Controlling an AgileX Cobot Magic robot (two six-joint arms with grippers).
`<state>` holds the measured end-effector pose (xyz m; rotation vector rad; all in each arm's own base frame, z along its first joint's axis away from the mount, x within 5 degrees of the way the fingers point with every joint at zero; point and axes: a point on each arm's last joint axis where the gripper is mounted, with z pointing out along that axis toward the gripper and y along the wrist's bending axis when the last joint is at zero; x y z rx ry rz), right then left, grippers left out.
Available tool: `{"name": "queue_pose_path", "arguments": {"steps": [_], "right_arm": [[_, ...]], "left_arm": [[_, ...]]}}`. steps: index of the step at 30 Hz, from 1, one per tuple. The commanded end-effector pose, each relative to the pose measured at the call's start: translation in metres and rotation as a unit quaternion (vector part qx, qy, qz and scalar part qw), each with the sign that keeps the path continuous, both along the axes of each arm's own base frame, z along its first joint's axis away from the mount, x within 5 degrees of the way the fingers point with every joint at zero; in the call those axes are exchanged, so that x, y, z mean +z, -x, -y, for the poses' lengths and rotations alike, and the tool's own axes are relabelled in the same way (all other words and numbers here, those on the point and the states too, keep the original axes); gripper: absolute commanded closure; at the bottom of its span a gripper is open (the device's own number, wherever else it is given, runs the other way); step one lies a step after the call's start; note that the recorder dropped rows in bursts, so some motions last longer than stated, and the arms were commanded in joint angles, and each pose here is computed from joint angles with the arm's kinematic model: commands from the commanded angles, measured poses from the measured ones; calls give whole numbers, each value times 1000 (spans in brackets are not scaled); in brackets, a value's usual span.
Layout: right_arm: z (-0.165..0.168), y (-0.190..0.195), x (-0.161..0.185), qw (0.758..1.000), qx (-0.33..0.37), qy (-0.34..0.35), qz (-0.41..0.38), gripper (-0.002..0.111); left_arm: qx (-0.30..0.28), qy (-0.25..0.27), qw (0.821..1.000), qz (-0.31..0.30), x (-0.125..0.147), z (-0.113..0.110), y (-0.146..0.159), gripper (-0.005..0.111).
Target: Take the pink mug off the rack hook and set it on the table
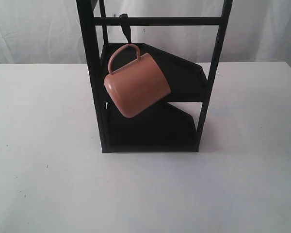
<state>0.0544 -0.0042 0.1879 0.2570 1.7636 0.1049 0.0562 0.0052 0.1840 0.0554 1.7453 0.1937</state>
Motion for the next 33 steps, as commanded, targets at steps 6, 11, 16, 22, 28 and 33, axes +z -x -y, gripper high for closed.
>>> {"name": "queue_pose_path", "arguments": {"steps": [6,11,16,22,28,33], "right_arm": [[0,0,-1,1000,1,2,3,108],[0,0,-1,1000,1,2,3,108],[0,0,-1,1000,1,2,3,108],[0,-1,2,1000,1,8,17,108],[-1,-2,17,994,2,-35,104,108],[1,0,36,959,-7,-183,215,108]], "left_arm": [[1,3,1000,2,-1,0,0,107],[1,3,1000,2,-1,0,0,107],[1,3,1000,2,-1,0,0,107],[1,3,1000,2,-1,0,0,107],[1,3,1000,2,-1,0,0,107],[1,3,1000,2,-1,0,0,107]]}}
